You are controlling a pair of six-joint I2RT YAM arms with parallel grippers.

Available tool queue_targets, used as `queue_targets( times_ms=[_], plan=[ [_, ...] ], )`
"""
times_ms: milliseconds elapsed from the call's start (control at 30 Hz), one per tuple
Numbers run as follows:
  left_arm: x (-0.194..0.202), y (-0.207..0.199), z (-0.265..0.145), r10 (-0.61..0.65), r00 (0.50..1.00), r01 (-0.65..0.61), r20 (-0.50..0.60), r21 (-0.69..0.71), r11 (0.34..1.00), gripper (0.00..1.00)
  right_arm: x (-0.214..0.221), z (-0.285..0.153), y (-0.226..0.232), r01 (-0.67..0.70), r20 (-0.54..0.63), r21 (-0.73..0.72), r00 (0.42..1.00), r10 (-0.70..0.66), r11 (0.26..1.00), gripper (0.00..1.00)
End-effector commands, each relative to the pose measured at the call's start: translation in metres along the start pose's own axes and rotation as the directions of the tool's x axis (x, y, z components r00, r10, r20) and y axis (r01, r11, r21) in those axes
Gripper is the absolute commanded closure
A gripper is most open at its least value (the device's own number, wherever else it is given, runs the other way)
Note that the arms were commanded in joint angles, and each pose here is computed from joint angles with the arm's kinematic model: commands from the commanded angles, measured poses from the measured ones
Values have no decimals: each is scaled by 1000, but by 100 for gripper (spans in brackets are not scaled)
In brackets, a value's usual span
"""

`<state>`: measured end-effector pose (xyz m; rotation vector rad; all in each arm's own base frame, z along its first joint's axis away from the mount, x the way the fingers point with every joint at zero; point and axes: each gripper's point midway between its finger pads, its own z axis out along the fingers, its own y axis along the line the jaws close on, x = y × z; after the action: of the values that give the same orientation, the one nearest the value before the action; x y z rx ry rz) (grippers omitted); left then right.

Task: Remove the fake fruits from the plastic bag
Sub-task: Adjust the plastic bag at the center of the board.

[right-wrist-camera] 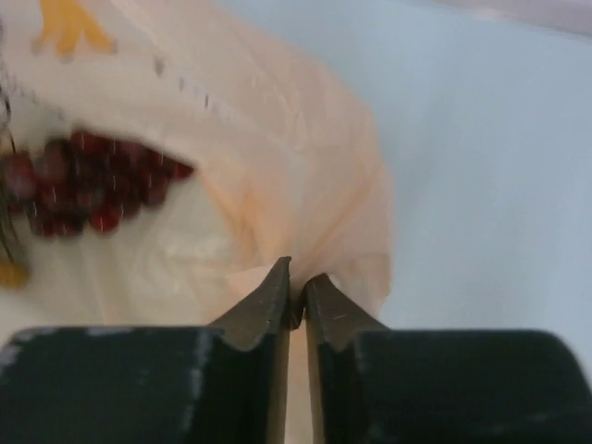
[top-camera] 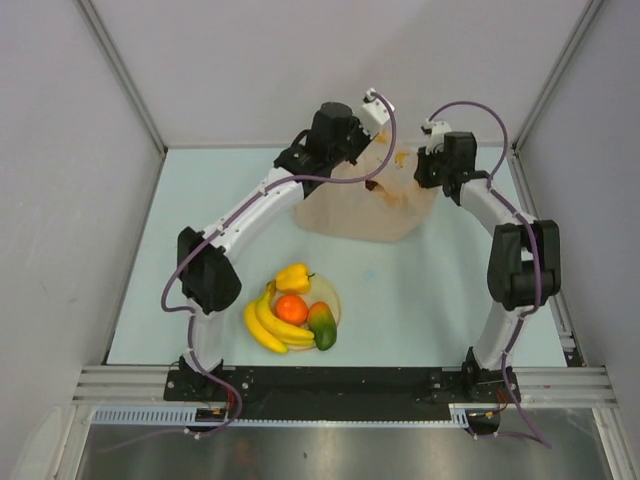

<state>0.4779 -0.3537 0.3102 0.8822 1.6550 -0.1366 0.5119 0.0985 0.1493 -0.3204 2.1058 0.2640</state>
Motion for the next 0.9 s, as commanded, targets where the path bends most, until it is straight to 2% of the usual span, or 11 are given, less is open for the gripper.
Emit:
queue_targets(
  times_ms=[0, 67, 167, 233, 367, 467, 500, 633, 733, 800, 867],
  plan=[
    [-87, 70, 7, 75, 962, -43, 261, -128, 991, 100, -132, -14, -30, -15, 299, 27, 954, 6, 1000, 96],
    [-96, 87, 23, 120, 945, -72, 305, -166, 984, 100, -182, -27, -40, -20, 404, 29, 915, 7, 999, 100],
    [-152, 104, -1, 212, 858, -112, 468, -233, 966, 100, -229, -59, -51, -47, 504, 21, 863, 30, 999, 100],
    [-179, 97, -18, 228, 801, -124, 553, -218, 968, 100, -243, -84, -61, -80, 543, 12, 838, 61, 997, 100],
    [-189, 65, -44, 205, 780, -159, 591, -129, 979, 100, -244, -165, -36, -49, 587, -48, 807, 68, 998, 100],
    [-197, 35, -94, 118, 769, -161, 628, 11, 987, 100, -158, -163, -24, -39, 452, -50, 890, 57, 998, 100],
    [-179, 21, -104, 94, 793, -167, 602, 66, 984, 100, -151, -189, -12, -17, 456, -48, 889, 37, 999, 100],
    [-102, -43, -120, 9, 891, -161, 454, 297, 941, 100, -31, -192, 10, -21, 208, -73, 978, 36, 997, 98],
    [-49, -80, -120, -25, 937, -134, 349, 423, 896, 100, 2, -204, 11, -26, 138, -52, 990, 33, 998, 73],
    [-37, -91, -118, -52, 950, -101, 309, 461, 882, 100, -9, -214, 8, -7, 184, -30, 983, 12, 1000, 61],
    [-40, -97, -117, -68, 954, -88, 293, 488, 869, 100, -45, -237, 14, 63, 311, -24, 949, -53, 998, 40]
  ],
)
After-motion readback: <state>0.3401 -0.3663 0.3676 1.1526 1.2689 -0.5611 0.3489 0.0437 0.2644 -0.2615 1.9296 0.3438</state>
